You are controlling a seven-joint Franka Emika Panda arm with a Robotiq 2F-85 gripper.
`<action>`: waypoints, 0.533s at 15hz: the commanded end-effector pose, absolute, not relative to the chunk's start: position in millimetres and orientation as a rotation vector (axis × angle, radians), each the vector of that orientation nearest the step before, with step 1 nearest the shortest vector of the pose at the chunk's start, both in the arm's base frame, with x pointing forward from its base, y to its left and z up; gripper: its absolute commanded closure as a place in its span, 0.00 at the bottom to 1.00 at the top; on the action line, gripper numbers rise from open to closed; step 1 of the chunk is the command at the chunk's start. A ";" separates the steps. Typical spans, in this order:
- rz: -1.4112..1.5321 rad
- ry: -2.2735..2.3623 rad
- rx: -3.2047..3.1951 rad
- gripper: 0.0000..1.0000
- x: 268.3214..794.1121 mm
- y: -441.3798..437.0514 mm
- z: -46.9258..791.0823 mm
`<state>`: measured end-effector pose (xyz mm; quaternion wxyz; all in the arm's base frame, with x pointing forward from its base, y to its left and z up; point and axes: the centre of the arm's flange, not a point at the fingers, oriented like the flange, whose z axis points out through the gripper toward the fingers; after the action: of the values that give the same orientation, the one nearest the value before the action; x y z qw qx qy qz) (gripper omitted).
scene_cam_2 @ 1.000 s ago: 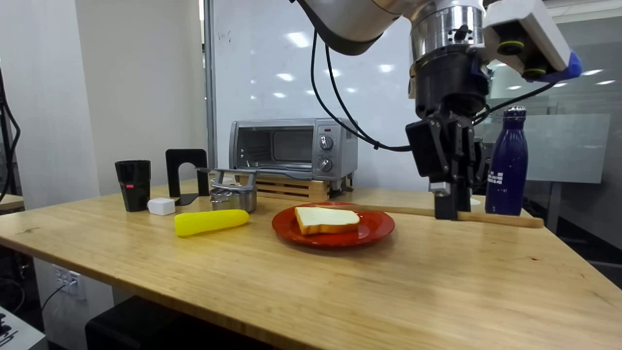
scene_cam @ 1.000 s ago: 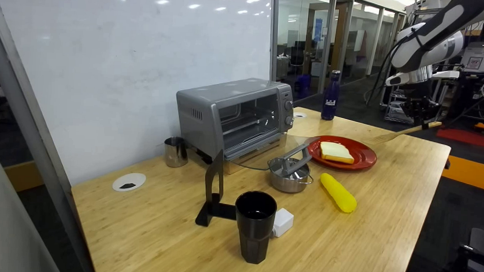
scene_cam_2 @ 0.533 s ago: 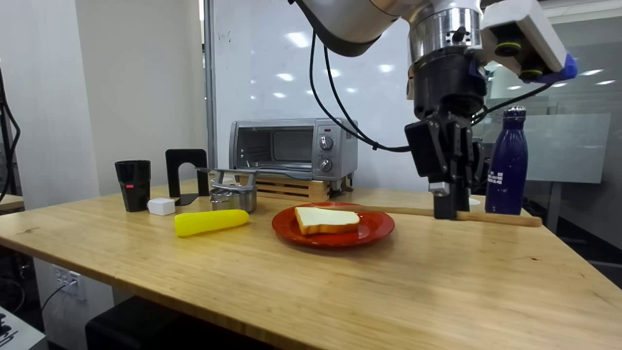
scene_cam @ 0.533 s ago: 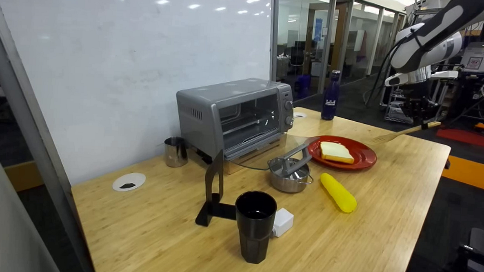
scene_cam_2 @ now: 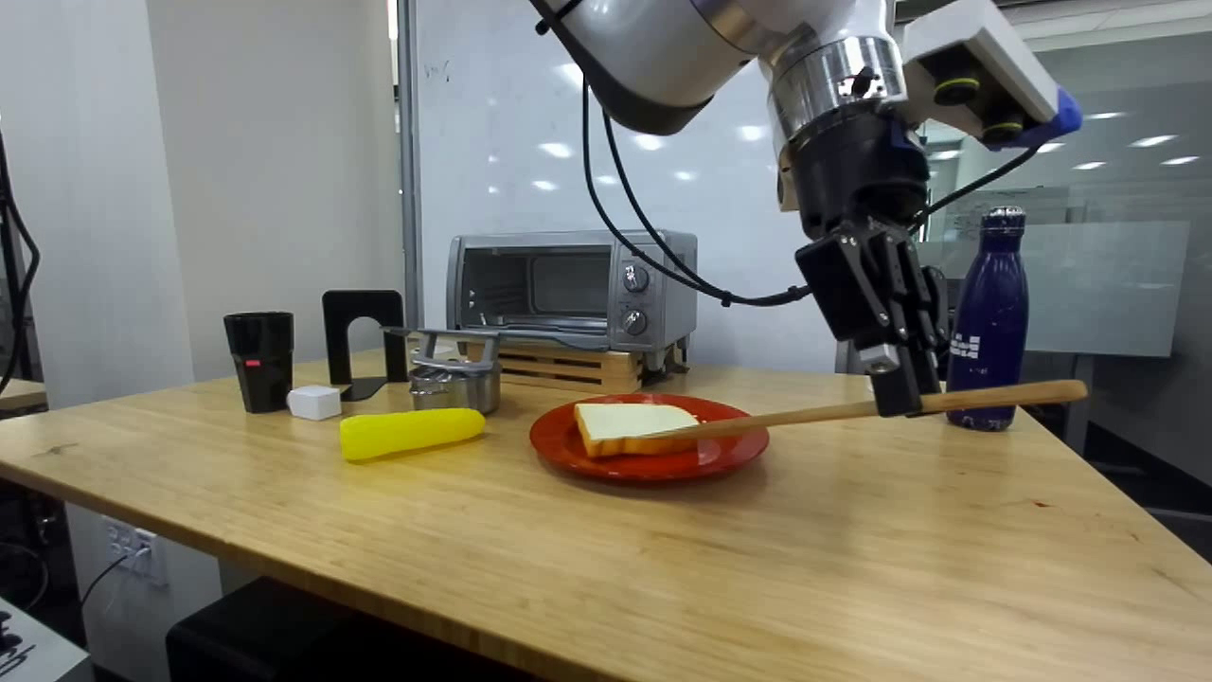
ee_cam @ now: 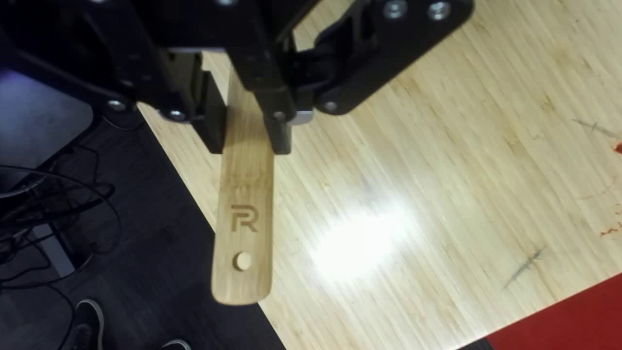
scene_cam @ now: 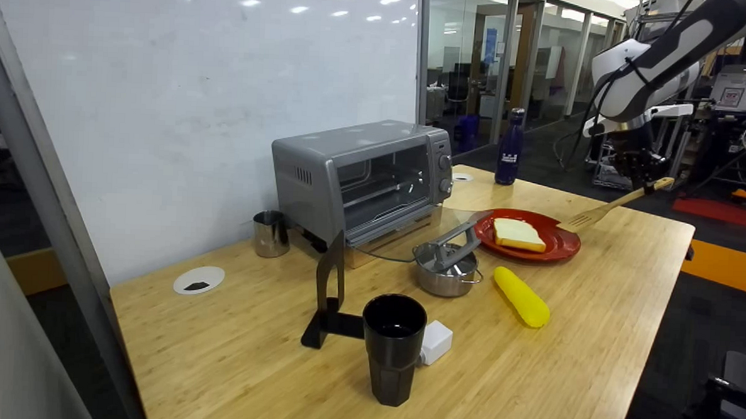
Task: Open the oven, use the spatula to put the slice of bread in the oven, the close the oven
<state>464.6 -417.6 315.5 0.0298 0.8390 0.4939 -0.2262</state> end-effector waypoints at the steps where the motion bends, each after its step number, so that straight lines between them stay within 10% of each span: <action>1: -0.711 1.484 2.513 0.93 473.7 -406.8 311.2; 8: -0.729 1.463 2.464 0.93 488.1 -396.8 309.5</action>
<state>485.3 -401.6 316.2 0.0769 0.8329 0.4915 -0.2424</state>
